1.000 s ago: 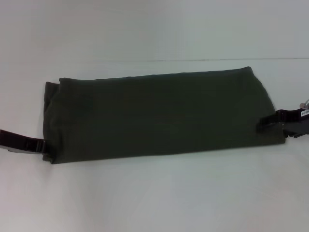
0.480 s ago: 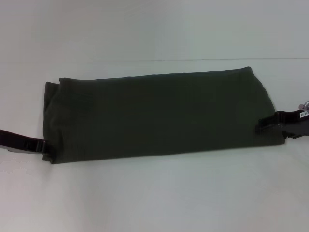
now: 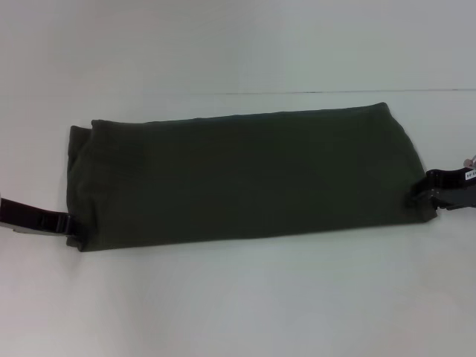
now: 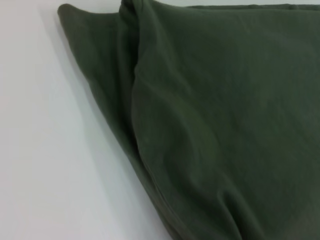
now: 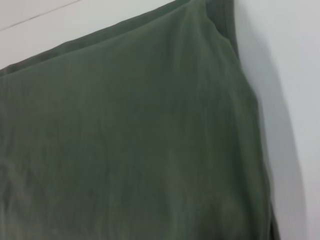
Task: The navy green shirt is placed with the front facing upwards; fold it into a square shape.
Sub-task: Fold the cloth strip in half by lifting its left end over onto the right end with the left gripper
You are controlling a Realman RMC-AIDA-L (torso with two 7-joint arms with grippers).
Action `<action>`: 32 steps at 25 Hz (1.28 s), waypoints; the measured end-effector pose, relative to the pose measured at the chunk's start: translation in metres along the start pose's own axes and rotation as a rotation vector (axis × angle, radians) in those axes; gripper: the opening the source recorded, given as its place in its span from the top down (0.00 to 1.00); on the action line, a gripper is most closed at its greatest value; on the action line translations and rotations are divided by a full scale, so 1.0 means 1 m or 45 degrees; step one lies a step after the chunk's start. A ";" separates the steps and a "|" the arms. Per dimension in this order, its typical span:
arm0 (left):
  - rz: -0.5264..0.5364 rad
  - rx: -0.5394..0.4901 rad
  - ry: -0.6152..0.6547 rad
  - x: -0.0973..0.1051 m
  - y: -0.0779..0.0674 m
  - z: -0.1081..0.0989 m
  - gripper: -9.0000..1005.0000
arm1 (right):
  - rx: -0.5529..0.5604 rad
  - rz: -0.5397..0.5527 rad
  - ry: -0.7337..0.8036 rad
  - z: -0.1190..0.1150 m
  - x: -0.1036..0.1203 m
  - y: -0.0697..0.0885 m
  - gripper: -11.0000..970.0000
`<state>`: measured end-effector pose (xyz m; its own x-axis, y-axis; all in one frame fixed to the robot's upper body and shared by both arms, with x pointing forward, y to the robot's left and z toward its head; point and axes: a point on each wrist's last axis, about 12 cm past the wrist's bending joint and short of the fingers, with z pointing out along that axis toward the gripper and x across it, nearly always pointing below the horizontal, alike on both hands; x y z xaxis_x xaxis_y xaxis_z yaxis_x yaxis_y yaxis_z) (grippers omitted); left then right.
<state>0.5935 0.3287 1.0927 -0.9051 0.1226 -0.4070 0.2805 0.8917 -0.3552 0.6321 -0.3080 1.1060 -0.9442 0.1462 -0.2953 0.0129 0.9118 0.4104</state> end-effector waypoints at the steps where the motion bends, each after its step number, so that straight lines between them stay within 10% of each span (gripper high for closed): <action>1: 0.000 0.000 0.000 0.000 0.000 0.000 0.95 | 0.001 0.001 0.000 0.000 0.000 0.000 0.48; 17: 0.001 0.001 -0.002 -0.001 0.000 0.000 0.95 | 0.033 -0.040 0.012 0.000 0.000 -0.001 0.86; 32: 0.005 0.002 -0.001 -0.001 -0.001 0.000 0.95 | 0.070 -0.108 0.050 -0.001 0.002 -0.001 0.96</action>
<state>0.5942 0.3281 1.0938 -0.9037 0.1259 -0.4093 0.2846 0.8907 -0.3545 0.6297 -0.3090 1.1054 -0.9548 0.0536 -0.2924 -0.0505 0.9401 0.3371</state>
